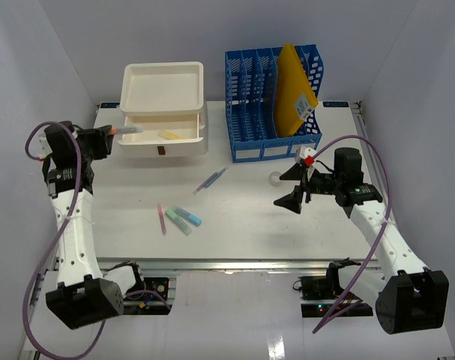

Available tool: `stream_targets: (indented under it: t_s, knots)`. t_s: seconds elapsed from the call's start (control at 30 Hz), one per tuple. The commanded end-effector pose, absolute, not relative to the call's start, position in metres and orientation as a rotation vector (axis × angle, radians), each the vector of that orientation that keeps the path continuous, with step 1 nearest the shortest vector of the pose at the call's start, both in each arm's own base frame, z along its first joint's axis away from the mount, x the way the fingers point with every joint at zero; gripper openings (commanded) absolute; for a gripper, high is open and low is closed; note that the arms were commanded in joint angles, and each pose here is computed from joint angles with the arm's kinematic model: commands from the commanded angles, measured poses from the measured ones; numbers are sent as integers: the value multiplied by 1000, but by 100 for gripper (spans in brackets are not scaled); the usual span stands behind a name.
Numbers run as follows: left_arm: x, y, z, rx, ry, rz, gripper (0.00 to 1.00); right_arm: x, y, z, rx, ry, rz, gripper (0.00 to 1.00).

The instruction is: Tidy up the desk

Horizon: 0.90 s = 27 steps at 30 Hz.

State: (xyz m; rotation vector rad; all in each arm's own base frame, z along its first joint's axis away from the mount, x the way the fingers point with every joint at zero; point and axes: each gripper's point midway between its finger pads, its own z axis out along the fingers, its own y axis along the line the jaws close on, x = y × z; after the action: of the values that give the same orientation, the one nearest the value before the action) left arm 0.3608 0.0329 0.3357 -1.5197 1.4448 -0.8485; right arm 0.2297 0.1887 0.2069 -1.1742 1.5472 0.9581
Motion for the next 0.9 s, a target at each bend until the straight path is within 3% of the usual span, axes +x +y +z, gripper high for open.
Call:
stream_targets:
  t_s: [0.0,0.27,0.37,0.67,0.87]
  knots:
    - [411,-19,332,-1440,1578,-908,0,231,187,213,-1177,1498,947,98]
    - [459,-46,319,-1435,1609,-839,0,232,184,212,-1163,1498,952,98]
    - [465,-46,305,-1450,1632,-812,4,232,184,211,-1167,1495,954,98]
    - [456,-57,298,-1367,1718,-829,66,218,193,203,-1250,1450,1007,98]
    - [449,-70,335,-1142,1731,-902,83,200,232,180,-1468,1454,954,97]
